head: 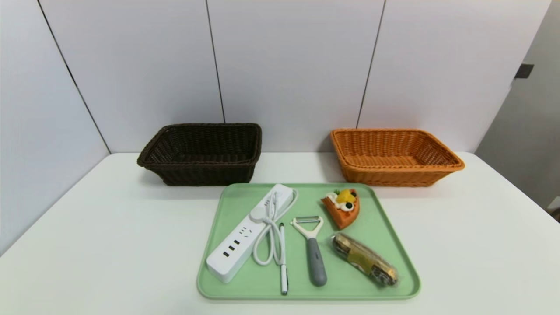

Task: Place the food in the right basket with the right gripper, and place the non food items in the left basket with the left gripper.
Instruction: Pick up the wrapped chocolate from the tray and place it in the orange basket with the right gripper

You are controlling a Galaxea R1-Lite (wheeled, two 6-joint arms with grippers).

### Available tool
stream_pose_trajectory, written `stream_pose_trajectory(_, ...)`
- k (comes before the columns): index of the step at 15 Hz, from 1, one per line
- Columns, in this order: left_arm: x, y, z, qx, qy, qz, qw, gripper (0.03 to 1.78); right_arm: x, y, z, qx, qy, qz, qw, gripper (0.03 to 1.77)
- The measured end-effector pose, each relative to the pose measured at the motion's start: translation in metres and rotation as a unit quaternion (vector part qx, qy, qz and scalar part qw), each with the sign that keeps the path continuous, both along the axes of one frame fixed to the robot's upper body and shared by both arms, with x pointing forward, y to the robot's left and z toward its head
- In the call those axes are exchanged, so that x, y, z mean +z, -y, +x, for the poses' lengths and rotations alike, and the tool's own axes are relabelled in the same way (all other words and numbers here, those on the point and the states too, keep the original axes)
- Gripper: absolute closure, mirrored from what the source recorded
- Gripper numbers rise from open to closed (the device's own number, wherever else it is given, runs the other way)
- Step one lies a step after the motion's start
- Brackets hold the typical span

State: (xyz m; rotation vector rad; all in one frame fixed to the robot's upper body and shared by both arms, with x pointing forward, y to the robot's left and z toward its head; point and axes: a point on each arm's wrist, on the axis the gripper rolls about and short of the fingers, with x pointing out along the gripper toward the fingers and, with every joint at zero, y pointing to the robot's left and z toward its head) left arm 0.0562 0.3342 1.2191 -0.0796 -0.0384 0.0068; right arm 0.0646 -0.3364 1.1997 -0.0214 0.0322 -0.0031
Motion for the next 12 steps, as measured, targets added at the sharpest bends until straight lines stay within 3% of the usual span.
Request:
stream_pose_trajectory(3,0.069,0.002,-0.024,-0.04,-0.003,-0.028,0.9988,0.12,0.061,-0.001,-0.006,0.016,-0.015,0.02,0.9995,0.09)
stream_pose_trajectory(7,0.142,0.004,-0.008,-0.097,-0.097,-0.055,0.989,0.12,0.175,-0.003,0.009,0.066,-0.065,0.07,0.9932,0.09)
stream_pose_trajectory(8,0.157,0.005,0.005,-0.105,-0.102,-0.057,0.9876,0.12,0.2,-0.004,0.019,0.081,-0.088,0.079,0.9896,0.09)
stream_pose_trajectory(10,0.183,0.006,0.037,-0.125,-0.087,-0.048,0.9872,0.12,0.241,-0.006,0.048,0.117,-0.152,0.094,0.9769,0.09)
stream_pose_trajectory(12,0.192,0.008,0.068,-0.15,-0.107,-0.047,0.9818,0.12,0.262,-0.013,0.088,0.158,-0.236,0.103,0.9534,0.09)
